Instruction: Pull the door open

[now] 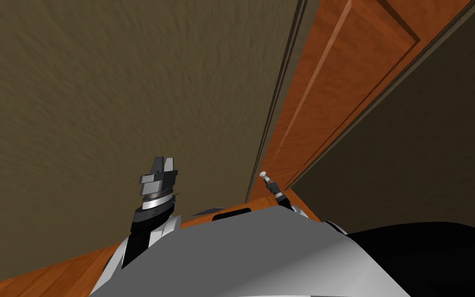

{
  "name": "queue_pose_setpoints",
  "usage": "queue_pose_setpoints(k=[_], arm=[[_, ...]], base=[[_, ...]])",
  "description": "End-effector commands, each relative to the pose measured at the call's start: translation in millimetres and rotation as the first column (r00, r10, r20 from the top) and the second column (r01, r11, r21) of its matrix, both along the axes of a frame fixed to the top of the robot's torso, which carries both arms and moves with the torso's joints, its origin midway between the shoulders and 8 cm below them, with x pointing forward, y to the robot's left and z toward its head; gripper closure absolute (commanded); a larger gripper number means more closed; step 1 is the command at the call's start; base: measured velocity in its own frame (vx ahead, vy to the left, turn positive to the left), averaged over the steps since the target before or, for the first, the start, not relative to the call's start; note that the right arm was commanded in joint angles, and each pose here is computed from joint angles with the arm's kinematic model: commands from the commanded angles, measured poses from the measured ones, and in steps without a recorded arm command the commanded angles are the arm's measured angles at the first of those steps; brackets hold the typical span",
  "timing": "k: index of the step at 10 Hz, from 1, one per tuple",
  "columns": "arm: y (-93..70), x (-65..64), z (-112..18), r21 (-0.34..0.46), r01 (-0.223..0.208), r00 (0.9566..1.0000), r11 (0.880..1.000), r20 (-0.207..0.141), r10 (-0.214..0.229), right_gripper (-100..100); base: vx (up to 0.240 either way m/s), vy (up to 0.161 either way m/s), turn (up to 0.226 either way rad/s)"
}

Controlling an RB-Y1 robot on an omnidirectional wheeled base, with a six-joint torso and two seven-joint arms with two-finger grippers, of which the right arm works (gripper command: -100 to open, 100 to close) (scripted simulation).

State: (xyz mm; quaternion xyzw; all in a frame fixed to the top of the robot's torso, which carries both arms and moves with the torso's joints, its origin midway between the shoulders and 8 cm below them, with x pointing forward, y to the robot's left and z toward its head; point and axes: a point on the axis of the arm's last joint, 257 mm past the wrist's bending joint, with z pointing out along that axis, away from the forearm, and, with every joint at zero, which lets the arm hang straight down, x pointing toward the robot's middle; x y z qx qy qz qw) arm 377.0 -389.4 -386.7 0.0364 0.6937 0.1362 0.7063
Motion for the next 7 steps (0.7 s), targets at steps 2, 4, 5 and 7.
queue_pose_setpoints(k=[2, 4, 5, 7], arm=[[-2.4, 1.2, 0.1, 0.085, 0.015, 0.9999, 0.996, -0.009, -0.014, 100], [-3.5, 2.2, 0.7, 0.136, 0.021, 0.9997, 0.990, -0.013, -0.019, 100], [-4.7, 3.4, 1.3, 0.167, 0.028, 0.9996, 0.986, -0.015, -0.026, 100], [-6.1, 4.7, 2.0, 0.221, 0.035, 0.9993, 0.975, -0.019, -0.032, 100]], base=[[-0.045, -0.020, 0.077], [-0.034, -0.021, 0.047], [-0.049, -0.024, 0.087], [-0.041, -0.019, 0.058]])
